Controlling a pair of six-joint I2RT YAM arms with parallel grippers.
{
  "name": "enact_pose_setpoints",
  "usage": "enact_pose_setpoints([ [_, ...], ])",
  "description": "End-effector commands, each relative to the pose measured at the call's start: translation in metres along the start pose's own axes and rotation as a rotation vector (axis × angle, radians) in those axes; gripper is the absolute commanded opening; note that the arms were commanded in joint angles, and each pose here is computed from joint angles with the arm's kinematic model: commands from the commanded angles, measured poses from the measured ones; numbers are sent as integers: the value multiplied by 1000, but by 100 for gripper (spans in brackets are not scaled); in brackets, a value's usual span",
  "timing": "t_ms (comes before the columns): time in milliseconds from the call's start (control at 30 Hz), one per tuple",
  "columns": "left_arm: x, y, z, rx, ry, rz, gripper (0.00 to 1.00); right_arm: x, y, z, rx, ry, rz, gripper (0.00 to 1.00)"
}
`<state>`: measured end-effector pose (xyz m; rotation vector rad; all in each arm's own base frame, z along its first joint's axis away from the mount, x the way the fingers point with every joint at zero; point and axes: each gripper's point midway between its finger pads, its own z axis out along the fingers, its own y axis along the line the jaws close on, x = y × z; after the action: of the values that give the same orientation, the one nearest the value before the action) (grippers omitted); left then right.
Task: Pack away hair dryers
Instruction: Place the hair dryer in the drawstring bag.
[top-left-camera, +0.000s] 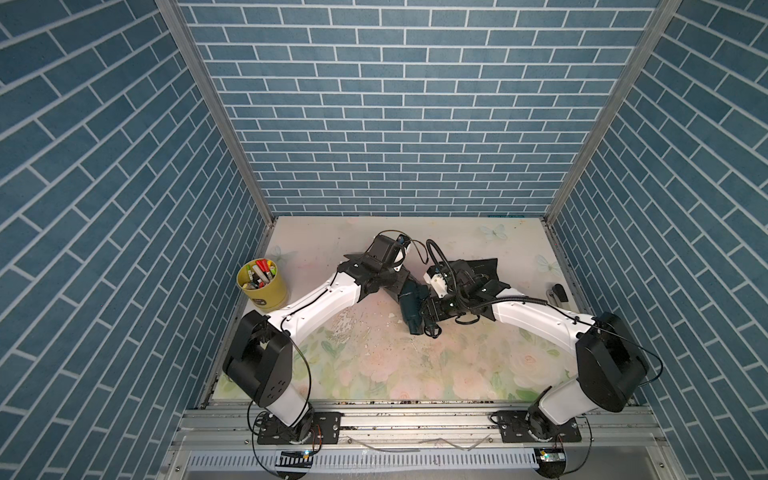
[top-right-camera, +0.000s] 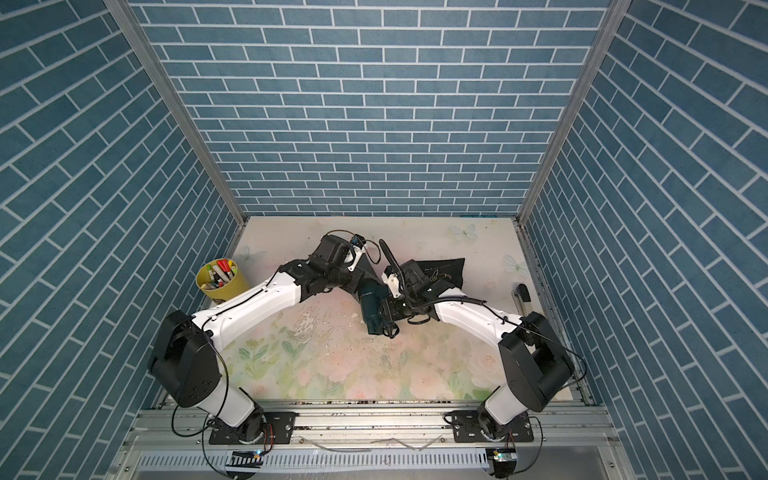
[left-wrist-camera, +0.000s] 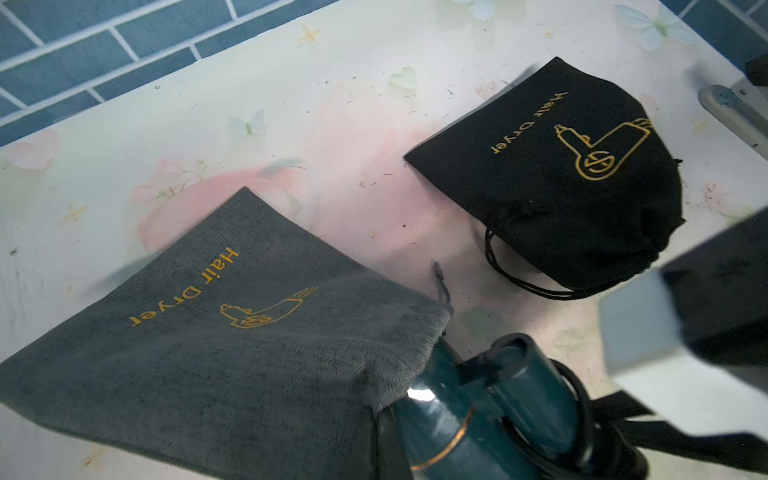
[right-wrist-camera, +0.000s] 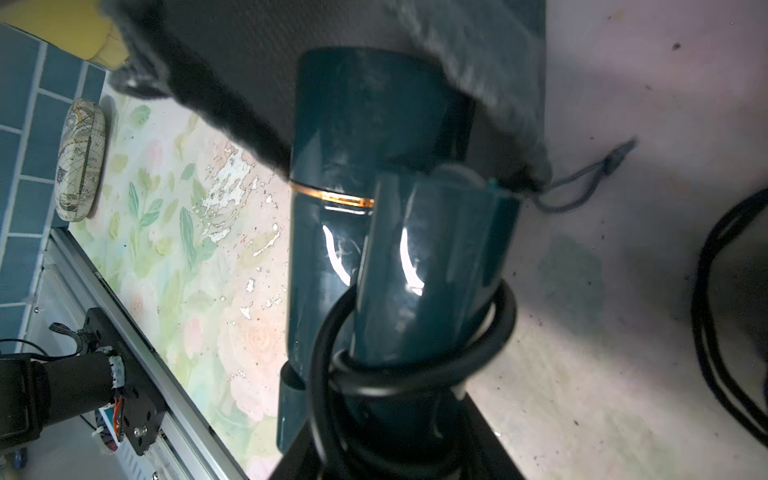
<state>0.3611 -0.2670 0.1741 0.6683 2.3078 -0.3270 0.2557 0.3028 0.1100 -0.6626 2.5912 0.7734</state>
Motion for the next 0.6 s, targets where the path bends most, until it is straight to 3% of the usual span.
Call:
enact_pose_setpoints([
  [0, -13, -13, -1, 29, -45, 19, 0, -13, 6, -2, 6, -13, -68, 0],
  [567, -30, -47, -10, 95, -174, 32, 0, -30, 15, -3, 2, -20, -98, 0],
])
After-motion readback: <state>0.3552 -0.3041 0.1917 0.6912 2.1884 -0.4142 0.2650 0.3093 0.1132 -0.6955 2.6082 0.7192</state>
